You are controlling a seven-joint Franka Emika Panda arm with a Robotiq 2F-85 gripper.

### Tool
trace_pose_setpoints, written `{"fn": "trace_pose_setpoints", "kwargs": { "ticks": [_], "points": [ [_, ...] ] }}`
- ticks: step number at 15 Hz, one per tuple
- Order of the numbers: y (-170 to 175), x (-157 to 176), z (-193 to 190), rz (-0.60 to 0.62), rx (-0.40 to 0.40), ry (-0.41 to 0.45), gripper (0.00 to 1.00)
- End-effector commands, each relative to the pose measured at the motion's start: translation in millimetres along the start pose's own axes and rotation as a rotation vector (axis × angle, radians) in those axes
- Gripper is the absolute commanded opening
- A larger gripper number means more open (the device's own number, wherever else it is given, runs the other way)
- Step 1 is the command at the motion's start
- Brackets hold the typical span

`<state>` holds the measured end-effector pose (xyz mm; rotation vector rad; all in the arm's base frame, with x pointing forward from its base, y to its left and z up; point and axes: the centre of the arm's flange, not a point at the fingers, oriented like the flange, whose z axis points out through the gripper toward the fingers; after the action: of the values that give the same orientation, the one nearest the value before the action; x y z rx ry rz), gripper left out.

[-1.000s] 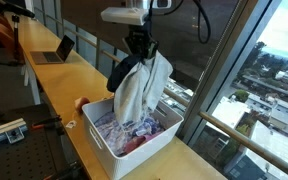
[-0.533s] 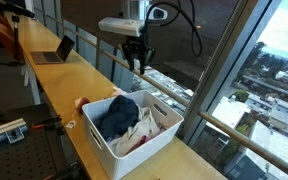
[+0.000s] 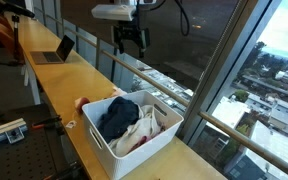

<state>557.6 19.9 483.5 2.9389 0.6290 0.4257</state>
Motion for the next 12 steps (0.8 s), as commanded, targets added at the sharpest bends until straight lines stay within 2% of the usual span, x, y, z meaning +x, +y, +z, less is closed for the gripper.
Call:
{"fn": "trace_pose_setpoints", "kwargs": {
  "ticks": [1,6,12],
  "points": [
    [-50.0,18.0,-6.9,-0.072,-0.003,0.037,1.00],
    [-128.4,38.7,27.6,-0.208,0.011,0.037,1.00],
    [-183.9,53.3,89.9,-0.343,0.000,0.002,1.00]
  ]
}}
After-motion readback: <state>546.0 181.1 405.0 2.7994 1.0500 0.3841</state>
